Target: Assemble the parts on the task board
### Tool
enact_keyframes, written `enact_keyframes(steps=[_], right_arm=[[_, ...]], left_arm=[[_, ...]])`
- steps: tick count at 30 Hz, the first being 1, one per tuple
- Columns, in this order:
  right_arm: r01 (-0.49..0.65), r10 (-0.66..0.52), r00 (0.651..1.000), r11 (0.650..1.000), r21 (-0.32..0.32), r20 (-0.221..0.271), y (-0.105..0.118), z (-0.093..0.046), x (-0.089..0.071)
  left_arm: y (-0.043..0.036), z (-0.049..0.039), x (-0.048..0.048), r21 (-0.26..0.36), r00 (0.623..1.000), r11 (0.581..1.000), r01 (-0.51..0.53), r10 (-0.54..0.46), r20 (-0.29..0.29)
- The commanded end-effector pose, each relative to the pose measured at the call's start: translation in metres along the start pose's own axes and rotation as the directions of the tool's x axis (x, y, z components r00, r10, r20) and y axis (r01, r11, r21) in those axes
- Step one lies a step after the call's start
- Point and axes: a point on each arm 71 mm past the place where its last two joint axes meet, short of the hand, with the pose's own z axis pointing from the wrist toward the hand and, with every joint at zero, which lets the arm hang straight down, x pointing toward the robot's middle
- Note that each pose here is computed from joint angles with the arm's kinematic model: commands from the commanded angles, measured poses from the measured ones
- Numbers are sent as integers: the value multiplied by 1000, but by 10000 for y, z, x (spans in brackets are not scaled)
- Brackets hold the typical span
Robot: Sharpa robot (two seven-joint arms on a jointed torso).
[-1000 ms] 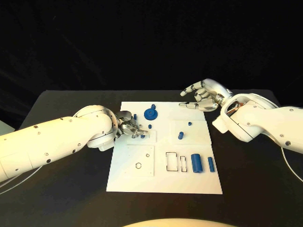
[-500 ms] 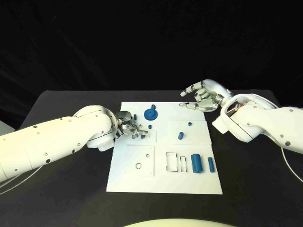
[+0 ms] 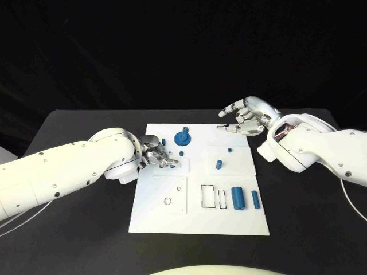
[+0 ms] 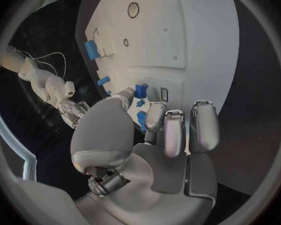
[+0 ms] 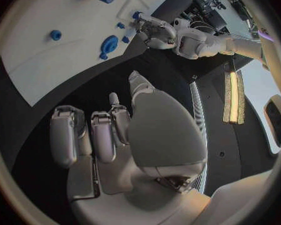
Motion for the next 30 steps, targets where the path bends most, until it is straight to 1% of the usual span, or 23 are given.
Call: enact_keyframes(steps=[1, 21, 24, 30], right_arm=[[3, -3, 1000, 1000, -9, -10, 4, -1, 14], [3, -3, 1000, 1000, -7, -10, -7, -3, 18], [3, -3, 1000, 1000, -7, -10, -11, -6, 17], [4, -4, 1000, 1000, -2, -7, -33, -7, 6]], left_arm=[[-22, -4, 24, 21, 1000, 1000, 13, -12, -29], [-4, -19, 12, 23, 1000, 1000, 17, -17, -20], [-16, -47, -1, 32, 1000, 999, 19, -19, -14], [-53, -143, -57, 55, 999, 998, 35, -35, 0]])
